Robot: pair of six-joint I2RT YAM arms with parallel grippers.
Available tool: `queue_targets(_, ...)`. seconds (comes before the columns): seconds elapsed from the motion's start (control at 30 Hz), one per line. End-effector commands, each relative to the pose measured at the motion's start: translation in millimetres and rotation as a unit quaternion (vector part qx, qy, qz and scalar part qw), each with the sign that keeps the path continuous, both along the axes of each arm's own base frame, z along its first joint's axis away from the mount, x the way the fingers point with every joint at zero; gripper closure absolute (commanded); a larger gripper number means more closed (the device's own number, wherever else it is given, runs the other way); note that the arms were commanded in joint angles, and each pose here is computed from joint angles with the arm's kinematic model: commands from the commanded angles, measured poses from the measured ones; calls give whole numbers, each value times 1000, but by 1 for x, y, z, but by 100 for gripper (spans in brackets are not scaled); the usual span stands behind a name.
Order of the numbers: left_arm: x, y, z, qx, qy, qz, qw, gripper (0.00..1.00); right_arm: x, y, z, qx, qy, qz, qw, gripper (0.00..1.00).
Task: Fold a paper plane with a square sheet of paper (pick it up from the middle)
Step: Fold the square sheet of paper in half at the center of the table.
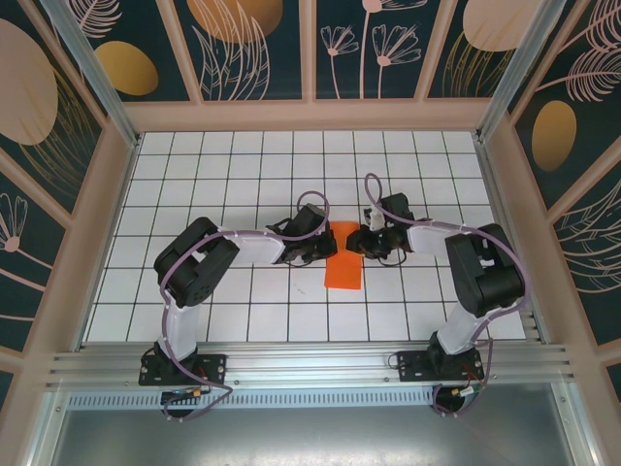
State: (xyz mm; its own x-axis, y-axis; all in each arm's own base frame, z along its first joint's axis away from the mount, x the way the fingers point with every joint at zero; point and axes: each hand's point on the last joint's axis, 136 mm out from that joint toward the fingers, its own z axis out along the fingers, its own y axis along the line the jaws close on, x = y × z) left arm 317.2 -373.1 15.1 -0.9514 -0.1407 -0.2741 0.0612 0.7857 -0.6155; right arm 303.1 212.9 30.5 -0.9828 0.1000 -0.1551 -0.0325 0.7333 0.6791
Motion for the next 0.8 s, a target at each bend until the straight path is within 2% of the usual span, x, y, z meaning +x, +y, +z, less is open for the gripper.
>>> queue_targets(0.0,-23,17,-37,52,42,-14,998,94,3,-9,-19,-23,10,-6,1000,75)
queue_targets(0.07,-23,17,-37,52,42,-14,998,94,2,-8,-18,-19,12,-5,1000,75)
queue_targets(0.27,-24,17,-37,53,42,-15,998,94,20,1,28,14,-37,0,999,75)
queue_targets(0.37,-23,17,-36,53,41,-15,998,94,28,4,37,27,-51,2,998,74)
queue_targets(0.53,-23,16,-36,52,40,-17,998,94,37,-1,17,13,-36,-5,999,74)
queue_targets(0.77,-23,16,-36,53,40,-19,998,94,30,-15,-22,-22,5,-20,1000,74)
